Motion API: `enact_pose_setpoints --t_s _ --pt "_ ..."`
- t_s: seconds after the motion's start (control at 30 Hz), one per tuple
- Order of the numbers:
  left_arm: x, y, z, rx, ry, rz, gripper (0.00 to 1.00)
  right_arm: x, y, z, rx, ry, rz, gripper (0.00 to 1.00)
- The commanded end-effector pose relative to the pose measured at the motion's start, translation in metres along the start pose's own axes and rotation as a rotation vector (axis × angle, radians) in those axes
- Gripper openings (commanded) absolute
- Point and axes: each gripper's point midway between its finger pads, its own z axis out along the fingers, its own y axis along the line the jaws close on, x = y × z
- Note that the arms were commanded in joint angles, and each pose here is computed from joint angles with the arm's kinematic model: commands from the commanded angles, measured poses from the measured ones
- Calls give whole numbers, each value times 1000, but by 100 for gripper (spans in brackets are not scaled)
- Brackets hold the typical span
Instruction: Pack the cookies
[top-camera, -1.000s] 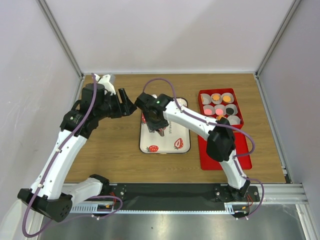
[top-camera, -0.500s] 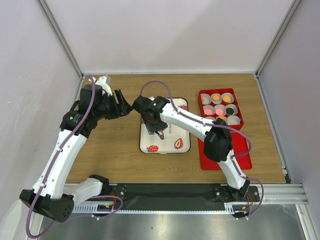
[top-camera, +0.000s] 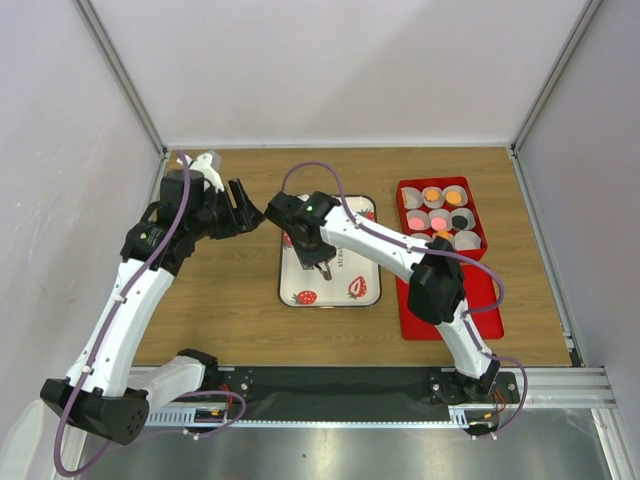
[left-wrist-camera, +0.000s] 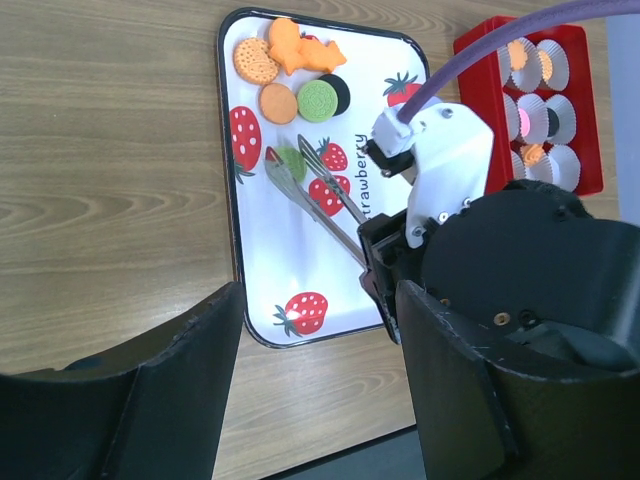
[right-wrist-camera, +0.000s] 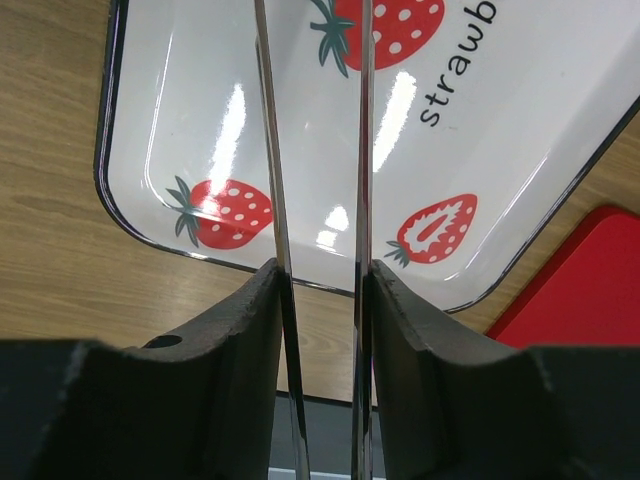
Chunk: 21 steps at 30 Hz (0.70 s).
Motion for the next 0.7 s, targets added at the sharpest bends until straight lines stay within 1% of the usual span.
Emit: enact_pose_setpoints --t_s 0.0,0.13,0.4,0.6,0.67 --pt "-7 -4 -1 25 -28 -6 68 -17 -19 -43 -16 -87 59 31" --pt "-6 -3 1 29 -24 -5 68 -19 -31 -55 -36 -100 100 30" --pt "0 -4 7 43 -8 -11 68 -19 -61 -76 -23 -123 163 29" --pt "5 -5 11 59 7 -10 68 -14 -117 -101 22 -154 279 29" --pt "6 -6 13 69 15 -12 68 -5 -140 -97 52 -133 330 29"
